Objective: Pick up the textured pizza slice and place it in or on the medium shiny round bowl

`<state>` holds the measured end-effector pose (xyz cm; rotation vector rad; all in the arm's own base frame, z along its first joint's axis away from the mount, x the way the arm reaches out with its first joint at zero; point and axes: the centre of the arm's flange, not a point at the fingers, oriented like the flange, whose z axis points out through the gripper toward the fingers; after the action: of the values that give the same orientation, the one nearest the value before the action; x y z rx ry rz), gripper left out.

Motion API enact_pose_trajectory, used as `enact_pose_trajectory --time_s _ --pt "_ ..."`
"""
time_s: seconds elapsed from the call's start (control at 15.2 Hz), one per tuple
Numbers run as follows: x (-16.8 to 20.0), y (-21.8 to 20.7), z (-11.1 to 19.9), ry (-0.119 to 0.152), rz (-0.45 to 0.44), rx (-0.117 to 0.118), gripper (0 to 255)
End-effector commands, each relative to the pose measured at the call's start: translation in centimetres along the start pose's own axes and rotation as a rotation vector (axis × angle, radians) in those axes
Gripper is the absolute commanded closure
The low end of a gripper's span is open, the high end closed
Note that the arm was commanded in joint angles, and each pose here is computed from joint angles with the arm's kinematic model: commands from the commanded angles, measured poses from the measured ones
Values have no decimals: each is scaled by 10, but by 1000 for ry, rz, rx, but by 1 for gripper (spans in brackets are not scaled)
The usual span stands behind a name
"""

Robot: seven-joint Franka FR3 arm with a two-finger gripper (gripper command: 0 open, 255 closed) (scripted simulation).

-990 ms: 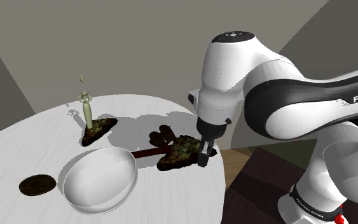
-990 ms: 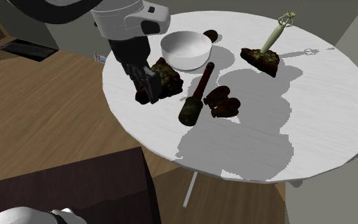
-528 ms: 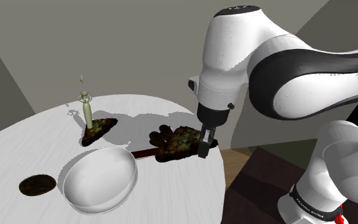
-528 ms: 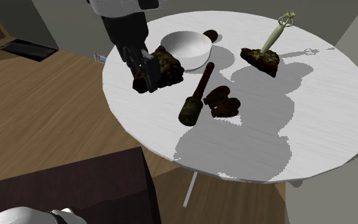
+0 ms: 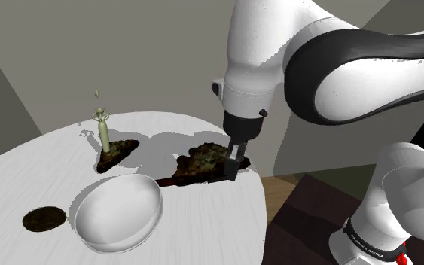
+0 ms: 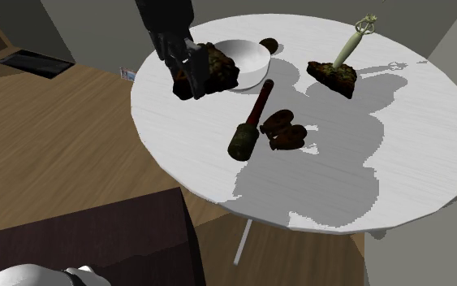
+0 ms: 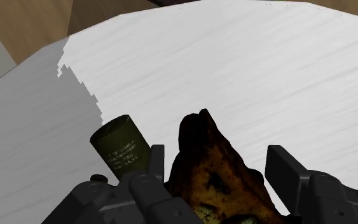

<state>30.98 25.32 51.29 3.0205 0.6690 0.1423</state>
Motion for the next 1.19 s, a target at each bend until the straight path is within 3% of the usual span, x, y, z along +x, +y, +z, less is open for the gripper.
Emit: enact_pose_trajectory --time_s 0.0,0.92,1.12 --pt "26 -13 1 0 1 1 255" --pt "194 -104 15 0 1 1 255" --pt "193 -105 31 0 1 1 255"
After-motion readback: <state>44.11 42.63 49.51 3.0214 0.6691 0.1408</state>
